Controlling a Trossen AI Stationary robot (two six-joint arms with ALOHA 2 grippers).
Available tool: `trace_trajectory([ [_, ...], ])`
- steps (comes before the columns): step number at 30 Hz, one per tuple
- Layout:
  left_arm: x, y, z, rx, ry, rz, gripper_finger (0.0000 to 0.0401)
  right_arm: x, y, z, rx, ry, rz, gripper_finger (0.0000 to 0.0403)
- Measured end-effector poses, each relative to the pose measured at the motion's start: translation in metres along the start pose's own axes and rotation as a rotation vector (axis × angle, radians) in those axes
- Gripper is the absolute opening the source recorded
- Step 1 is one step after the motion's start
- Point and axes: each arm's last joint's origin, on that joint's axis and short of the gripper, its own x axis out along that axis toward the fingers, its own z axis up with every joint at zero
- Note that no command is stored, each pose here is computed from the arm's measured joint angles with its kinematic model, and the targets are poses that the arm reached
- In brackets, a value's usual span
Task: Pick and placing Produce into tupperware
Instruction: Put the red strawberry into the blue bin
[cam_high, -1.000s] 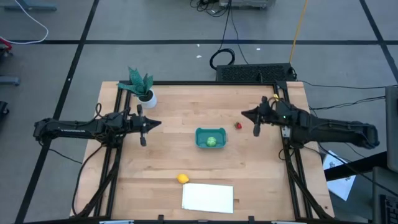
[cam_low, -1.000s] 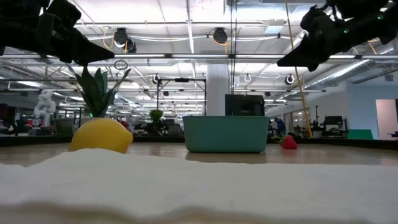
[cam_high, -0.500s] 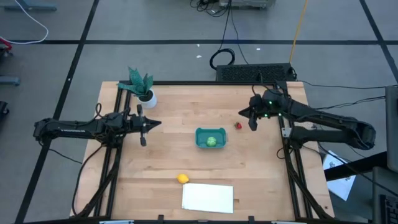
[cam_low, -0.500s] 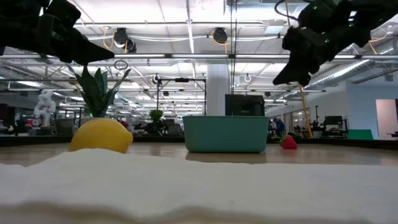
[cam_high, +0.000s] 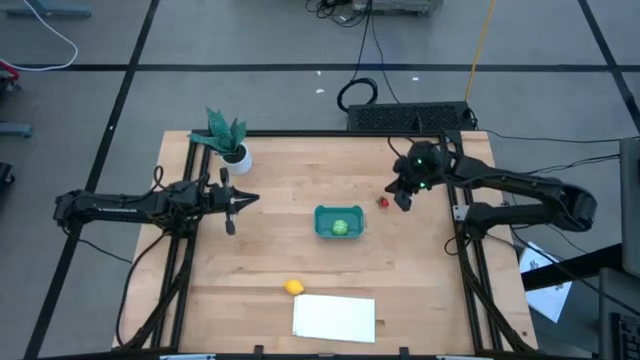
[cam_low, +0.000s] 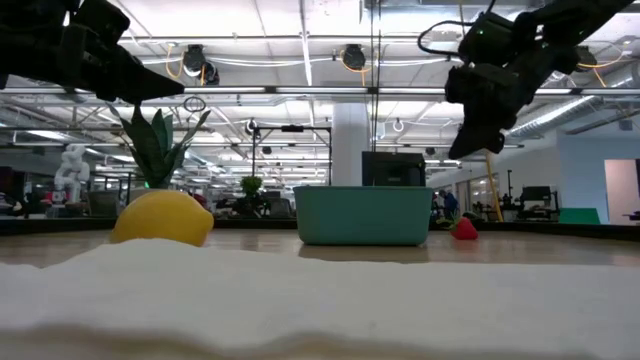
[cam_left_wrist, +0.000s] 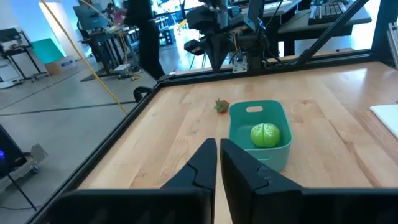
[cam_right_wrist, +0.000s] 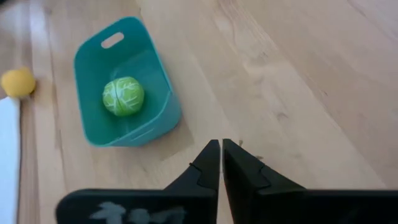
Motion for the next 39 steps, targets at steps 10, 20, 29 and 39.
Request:
trace_trajectory([
  [10, 0.000, 0.000, 0.000, -0.002, 0.004, -0.001, 0.0002, 0.012, -0.004, 0.002, 0.012, 0.068, -0.013, 0.0140],
  [20, 0.000, 0.000, -0.003, -0.003, 0.027, -0.005, 0.0027, 0.026, -0.005, -0.002, -0.120, 0.136, -0.101, 0.0280],
  [29, 0.000, -0.001, -0.003, -0.005, 0.030, -0.005, 0.0012, 0.028, 0.005, -0.004, -0.297, 0.156, -0.083, 0.0304],
  [39, 0.000, -0.001, -0.003, -0.005, 0.030, -0.005, 0.0015, 0.033, 0.004, -0.008, -0.257, 0.201, -0.080, 0.0304],
])
